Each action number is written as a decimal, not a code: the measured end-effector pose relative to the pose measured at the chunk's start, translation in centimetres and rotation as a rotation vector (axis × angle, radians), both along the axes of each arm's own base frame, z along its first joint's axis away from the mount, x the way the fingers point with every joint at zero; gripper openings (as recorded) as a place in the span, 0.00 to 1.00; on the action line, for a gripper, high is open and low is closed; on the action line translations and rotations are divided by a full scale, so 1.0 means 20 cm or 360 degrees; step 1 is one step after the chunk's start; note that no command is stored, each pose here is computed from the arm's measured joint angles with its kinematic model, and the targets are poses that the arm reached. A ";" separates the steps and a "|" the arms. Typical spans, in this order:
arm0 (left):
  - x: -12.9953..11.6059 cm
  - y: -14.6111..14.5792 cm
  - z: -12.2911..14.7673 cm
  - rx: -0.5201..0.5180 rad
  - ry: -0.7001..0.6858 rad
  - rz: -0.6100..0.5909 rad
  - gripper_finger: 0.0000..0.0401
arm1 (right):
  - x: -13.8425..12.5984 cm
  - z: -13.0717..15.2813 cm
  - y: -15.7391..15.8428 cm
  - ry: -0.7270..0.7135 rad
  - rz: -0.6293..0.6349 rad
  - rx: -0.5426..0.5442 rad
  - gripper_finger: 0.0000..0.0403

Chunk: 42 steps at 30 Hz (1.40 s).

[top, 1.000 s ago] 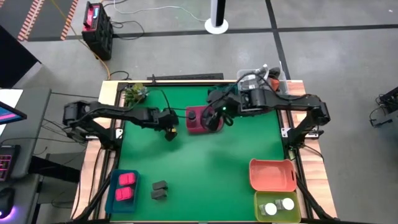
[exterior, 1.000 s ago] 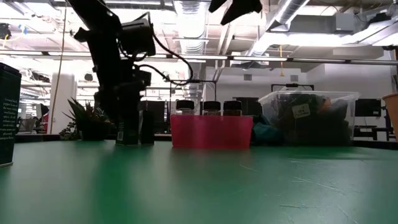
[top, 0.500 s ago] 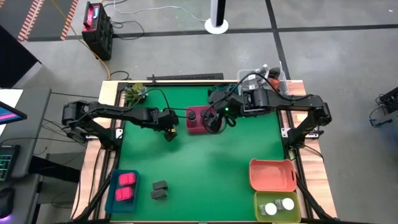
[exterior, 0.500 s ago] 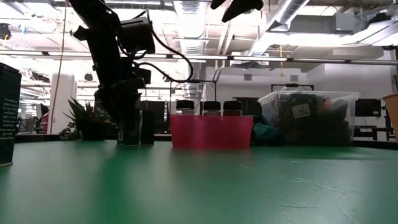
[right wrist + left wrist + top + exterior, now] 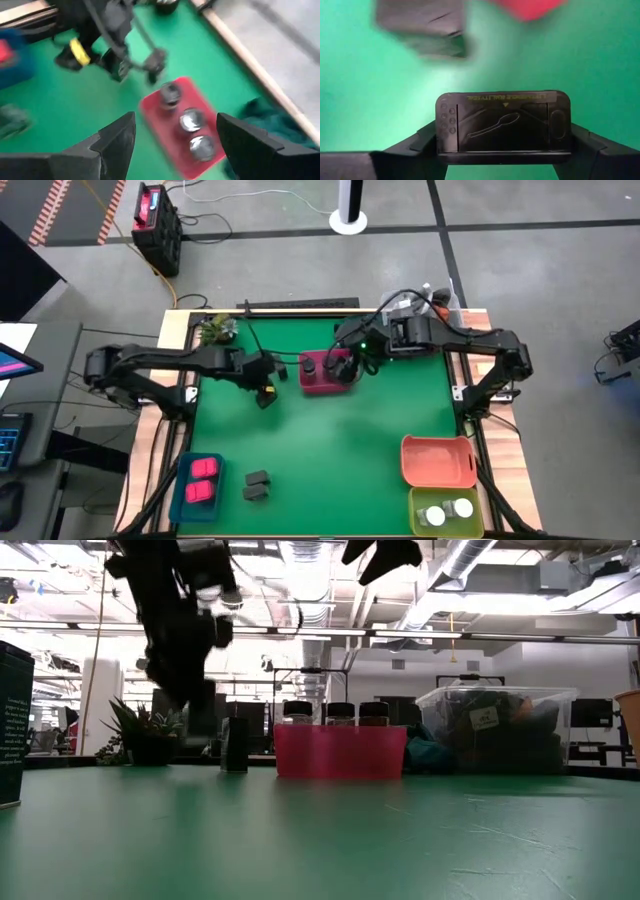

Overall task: Sort spices by type
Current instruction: Put the top left black seasoning can into the orange bin

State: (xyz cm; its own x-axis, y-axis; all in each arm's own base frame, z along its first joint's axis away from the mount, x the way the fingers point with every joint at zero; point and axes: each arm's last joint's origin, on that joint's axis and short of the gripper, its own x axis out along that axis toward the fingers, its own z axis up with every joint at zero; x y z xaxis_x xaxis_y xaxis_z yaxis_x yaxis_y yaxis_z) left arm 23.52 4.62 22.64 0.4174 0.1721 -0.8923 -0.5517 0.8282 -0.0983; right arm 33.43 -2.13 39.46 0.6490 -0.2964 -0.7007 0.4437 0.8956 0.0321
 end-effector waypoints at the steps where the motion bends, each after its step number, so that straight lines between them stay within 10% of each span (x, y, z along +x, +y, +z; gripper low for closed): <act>1: 0.00 -0.01 0.04 -0.0017 -0.0052 -0.0053 0.66 | 0.00 0.00 -0.01 0.0002 0.0044 0.0059 0.75; 7: 0.00 -0.07 0.17 0.0118 -0.0239 -0.0328 0.66 | 0.04 -0.13 0.03 0.0052 0.0128 0.0150 0.75; 17: 0.18 -0.24 0.02 0.0118 -0.0181 -0.0772 0.66 | 0.04 -0.30 0.13 0.0180 0.0049 0.0288 0.75; 31: 0.57 -0.36 0.00 0.0124 -0.0296 -0.1189 0.66 | -0.28 -0.39 0.44 0.0607 0.0175 0.0519 0.75; 42: 0.77 -0.45 -0.18 0.0178 -0.0098 -0.1069 0.66 | -0.53 -0.57 0.54 0.0614 -0.0009 0.0633 0.75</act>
State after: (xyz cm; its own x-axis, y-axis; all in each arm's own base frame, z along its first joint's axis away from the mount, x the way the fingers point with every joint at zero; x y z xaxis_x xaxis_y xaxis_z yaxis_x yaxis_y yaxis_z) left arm 38.88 -4.30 19.00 0.5150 -0.0522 -0.8556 0.0896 0.9960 -0.0069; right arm 22.73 8.62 28.10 0.3219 0.0368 -0.9461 0.4950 0.8452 0.2013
